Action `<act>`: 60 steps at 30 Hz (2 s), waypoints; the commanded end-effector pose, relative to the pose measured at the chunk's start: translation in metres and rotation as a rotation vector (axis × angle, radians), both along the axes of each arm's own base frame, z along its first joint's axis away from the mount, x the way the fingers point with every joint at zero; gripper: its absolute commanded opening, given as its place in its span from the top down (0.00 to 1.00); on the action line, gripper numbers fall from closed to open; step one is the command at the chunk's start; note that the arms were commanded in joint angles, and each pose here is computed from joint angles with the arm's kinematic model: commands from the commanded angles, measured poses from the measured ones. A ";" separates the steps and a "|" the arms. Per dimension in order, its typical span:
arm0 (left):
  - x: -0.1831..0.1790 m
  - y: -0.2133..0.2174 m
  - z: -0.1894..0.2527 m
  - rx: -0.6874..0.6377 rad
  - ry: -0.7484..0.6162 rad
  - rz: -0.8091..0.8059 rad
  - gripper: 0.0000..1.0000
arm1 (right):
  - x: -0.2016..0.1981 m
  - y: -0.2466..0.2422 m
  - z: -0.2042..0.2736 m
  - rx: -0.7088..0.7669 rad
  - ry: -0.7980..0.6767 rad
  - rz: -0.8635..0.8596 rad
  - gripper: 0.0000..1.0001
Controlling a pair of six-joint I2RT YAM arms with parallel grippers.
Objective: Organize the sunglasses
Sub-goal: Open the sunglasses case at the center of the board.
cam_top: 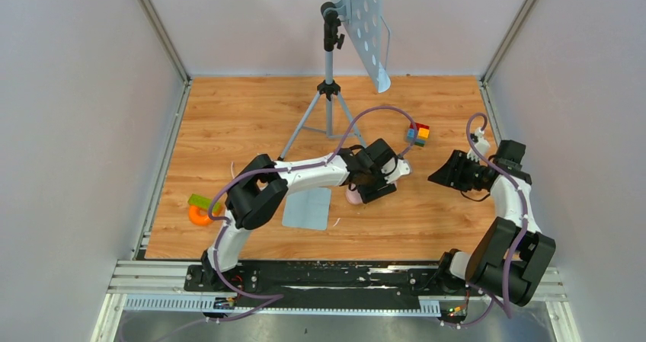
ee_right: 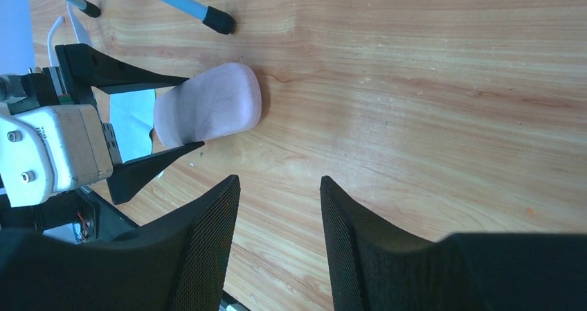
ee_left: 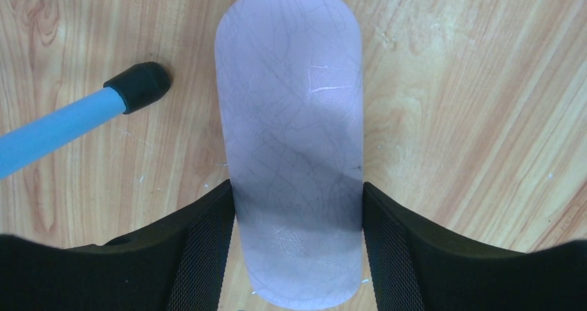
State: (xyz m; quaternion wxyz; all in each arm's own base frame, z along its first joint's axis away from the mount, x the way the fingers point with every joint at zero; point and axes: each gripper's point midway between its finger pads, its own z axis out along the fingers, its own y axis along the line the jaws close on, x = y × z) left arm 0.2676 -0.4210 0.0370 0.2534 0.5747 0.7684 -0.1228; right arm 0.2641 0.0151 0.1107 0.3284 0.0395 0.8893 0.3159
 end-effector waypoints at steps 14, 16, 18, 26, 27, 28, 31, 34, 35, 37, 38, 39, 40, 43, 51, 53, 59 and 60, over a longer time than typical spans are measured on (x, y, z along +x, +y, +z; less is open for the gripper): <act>-0.061 -0.013 0.072 -0.557 0.162 0.265 0.94 | -0.005 0.014 0.032 0.043 -0.153 0.089 0.47; -0.069 -0.011 0.094 -0.688 0.183 0.336 1.00 | -0.008 0.023 0.041 0.034 -0.195 0.126 0.46; -0.070 -0.005 0.110 -0.814 0.223 0.436 1.00 | -0.013 0.037 0.052 0.011 -0.240 0.176 0.45; -0.075 0.035 0.149 -1.229 0.349 0.654 1.00 | -0.047 0.124 0.077 -0.067 -0.329 0.536 0.38; -0.075 0.038 0.148 -1.246 0.359 0.674 1.00 | -0.048 0.130 0.083 -0.048 -0.336 0.558 0.37; -0.075 0.042 0.148 -1.267 0.366 0.687 1.00 | -0.047 0.135 0.089 -0.024 -0.342 0.567 0.36; -0.072 0.060 0.148 -1.385 0.388 0.754 1.00 | -0.040 0.148 0.106 0.029 -0.324 0.592 0.33; -0.072 0.071 0.149 -1.462 0.404 0.776 1.00 | -0.044 0.161 0.102 0.046 -0.277 0.627 0.31; -0.072 0.072 0.150 -1.477 0.407 0.776 1.00 | -0.047 0.167 0.099 0.045 -0.263 0.647 0.31; -0.073 0.072 0.146 -1.488 0.426 0.781 1.00 | -0.054 0.177 0.093 0.038 -0.236 0.682 0.30; -0.073 0.072 0.145 -1.497 0.439 0.785 1.00 | -0.055 0.182 0.090 0.038 -0.221 0.692 0.29; -0.074 0.072 0.144 -1.506 0.449 0.783 1.00 | -0.056 0.186 0.088 0.044 -0.211 0.700 0.28; -0.075 0.072 0.144 -1.515 0.455 0.780 1.00 | -0.055 0.188 0.087 0.048 -0.201 0.702 0.27; -0.076 0.071 0.141 -1.528 0.475 0.775 1.00 | -0.050 0.193 0.081 0.048 -0.172 0.712 0.27; -0.077 0.066 0.136 -1.548 0.513 0.775 1.00 | -0.052 0.212 0.074 0.042 -0.141 0.780 0.27; -0.076 0.065 0.135 -1.551 0.516 0.773 1.00 | -0.052 0.215 0.073 0.044 -0.139 0.794 0.28; -0.079 0.061 0.138 -1.557 0.529 0.751 1.00 | -0.049 0.214 0.061 0.008 -0.122 0.782 0.31; -0.079 0.061 0.140 -1.559 0.530 0.744 1.00 | -0.049 0.213 0.059 0.000 -0.116 0.776 0.31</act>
